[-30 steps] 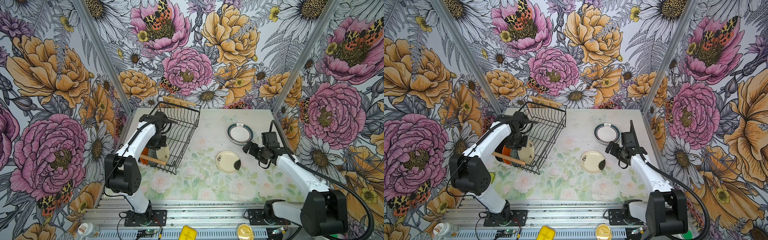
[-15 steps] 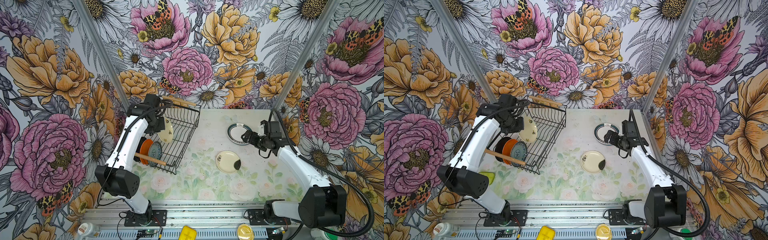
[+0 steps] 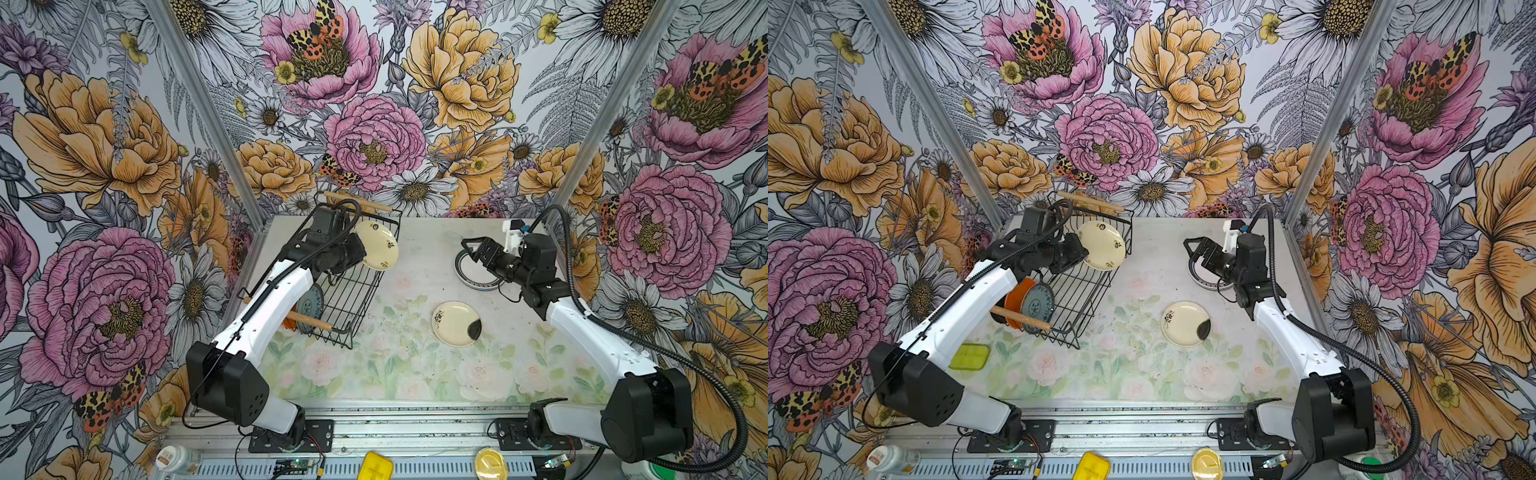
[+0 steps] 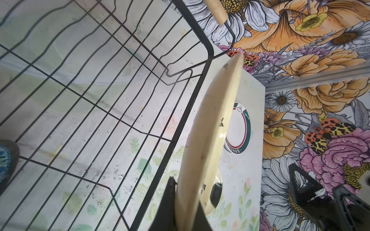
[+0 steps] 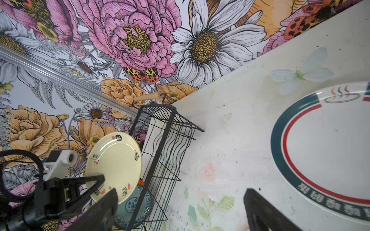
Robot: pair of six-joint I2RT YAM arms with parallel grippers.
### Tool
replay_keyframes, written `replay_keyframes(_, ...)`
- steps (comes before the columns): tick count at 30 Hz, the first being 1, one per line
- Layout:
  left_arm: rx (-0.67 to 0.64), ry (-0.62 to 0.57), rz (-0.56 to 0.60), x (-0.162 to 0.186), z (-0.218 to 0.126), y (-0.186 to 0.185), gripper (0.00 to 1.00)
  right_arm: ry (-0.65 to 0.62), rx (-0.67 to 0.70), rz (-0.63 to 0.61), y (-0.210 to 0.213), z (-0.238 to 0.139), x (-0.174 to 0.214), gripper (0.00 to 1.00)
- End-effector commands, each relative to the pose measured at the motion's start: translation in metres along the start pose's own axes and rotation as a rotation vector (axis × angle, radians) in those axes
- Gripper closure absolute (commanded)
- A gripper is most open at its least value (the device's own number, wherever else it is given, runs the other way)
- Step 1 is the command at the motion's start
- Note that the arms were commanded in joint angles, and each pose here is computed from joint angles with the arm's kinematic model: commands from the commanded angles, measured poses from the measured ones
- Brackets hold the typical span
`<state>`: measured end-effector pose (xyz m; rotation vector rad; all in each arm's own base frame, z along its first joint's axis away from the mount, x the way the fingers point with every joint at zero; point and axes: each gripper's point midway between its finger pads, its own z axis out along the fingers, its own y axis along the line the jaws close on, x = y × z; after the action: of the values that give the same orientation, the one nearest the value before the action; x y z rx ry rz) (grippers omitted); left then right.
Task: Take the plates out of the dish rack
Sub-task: 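Lift the cream plate out of the rack with the left gripper while the right approaches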
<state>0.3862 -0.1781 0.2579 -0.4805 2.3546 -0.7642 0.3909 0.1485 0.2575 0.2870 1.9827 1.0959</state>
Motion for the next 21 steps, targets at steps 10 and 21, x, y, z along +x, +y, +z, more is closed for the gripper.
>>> replay_keyframes(10,0.334,-0.206,-0.197,-0.006,-0.018,-0.064,0.96,-0.013,-0.253,0.091,0.061,0.041,0.030,0.12)
replay_keyframes(21,0.358,-0.144,-0.220,0.007,-0.005,-0.064,0.97,0.040,-0.335,0.134,0.083,0.081,0.056,0.32)
